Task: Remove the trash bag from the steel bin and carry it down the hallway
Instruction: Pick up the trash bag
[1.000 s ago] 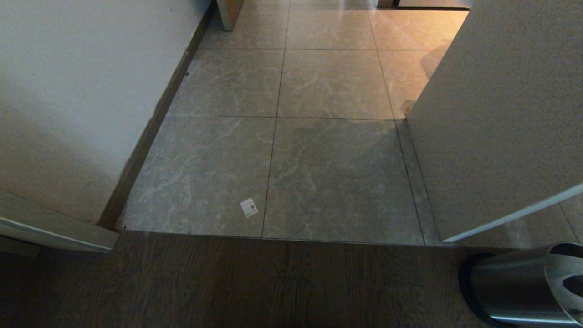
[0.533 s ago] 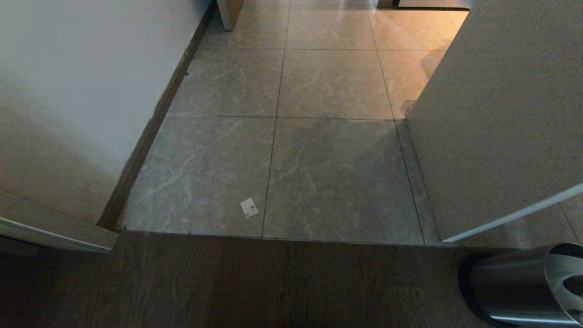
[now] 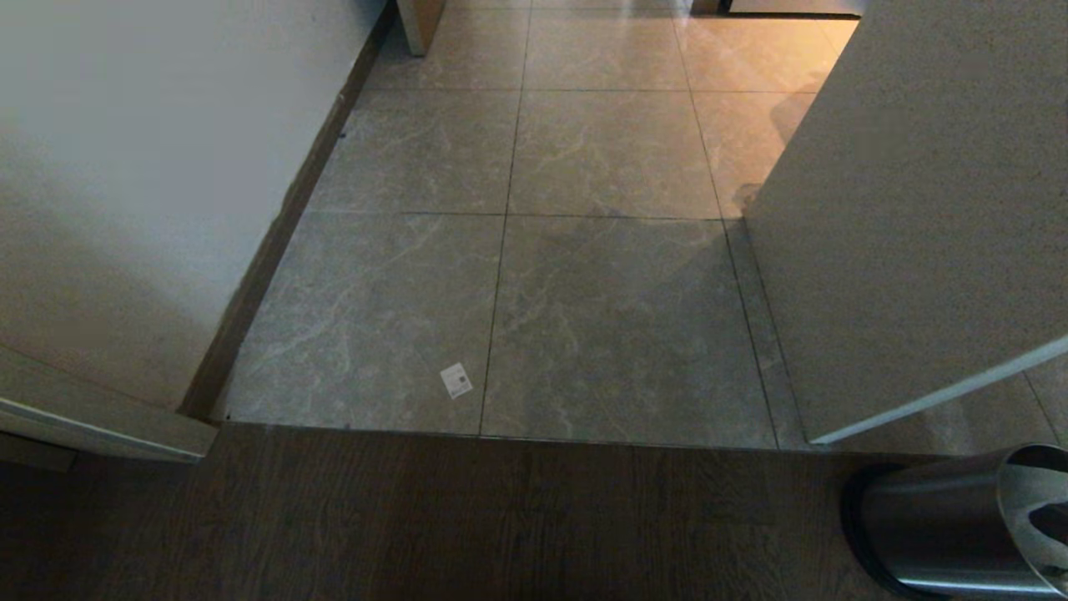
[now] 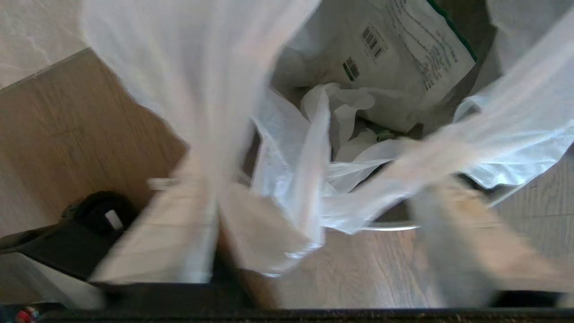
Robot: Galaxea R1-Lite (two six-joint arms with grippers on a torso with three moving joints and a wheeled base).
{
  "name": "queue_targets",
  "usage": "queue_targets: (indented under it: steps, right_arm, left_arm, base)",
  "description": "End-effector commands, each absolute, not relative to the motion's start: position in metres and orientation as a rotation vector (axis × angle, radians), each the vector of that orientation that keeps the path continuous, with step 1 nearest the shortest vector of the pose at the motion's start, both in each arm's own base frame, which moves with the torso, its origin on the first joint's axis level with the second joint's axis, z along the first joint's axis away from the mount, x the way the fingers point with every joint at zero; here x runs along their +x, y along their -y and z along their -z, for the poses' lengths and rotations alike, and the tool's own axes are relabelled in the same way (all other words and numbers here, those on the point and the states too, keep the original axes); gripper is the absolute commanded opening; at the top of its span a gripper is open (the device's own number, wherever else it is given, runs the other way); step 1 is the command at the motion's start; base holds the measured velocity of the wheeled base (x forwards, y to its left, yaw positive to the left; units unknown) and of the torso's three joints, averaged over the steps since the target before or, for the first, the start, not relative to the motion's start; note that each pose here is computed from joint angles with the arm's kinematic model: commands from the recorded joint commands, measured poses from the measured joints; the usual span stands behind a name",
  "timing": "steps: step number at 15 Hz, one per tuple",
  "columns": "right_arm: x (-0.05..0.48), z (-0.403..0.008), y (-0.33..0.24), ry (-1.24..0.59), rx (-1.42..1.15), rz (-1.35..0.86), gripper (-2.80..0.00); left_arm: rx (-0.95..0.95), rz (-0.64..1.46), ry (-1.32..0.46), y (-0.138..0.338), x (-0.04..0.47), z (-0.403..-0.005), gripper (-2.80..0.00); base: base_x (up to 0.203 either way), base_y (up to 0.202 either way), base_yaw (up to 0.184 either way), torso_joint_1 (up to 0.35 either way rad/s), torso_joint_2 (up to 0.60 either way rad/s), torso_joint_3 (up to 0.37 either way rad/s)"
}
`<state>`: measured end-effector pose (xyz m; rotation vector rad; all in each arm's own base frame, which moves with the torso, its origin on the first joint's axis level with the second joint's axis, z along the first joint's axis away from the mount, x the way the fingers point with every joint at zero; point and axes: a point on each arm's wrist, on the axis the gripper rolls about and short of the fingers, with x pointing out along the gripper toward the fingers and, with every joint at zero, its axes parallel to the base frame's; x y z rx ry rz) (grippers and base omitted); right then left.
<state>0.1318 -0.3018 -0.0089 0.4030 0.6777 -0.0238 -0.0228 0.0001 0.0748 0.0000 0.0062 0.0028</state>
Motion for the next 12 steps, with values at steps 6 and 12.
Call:
queue_targets:
  steps: [6, 12]
  right_arm:
    - [0.133, 0.009, 0.303, -0.671, 0.375, 0.022, -2.8]
    - [0.129, -0.029, 0.292, -0.648, 0.304, 0.047, -2.8]
  left_arm:
    - [0.0, -0.003, -0.006, 0.0, -0.023, -0.075, -2.8]
    - [0.0, -0.003, -0.006, 0.0, -0.023, -0.075, -2.8]
  base:
    - [0.0, 0.0, 0.0, 0.0, 0.0, 0.0]
    - [0.0, 0.0, 0.0, 0.0, 0.0, 0.0]
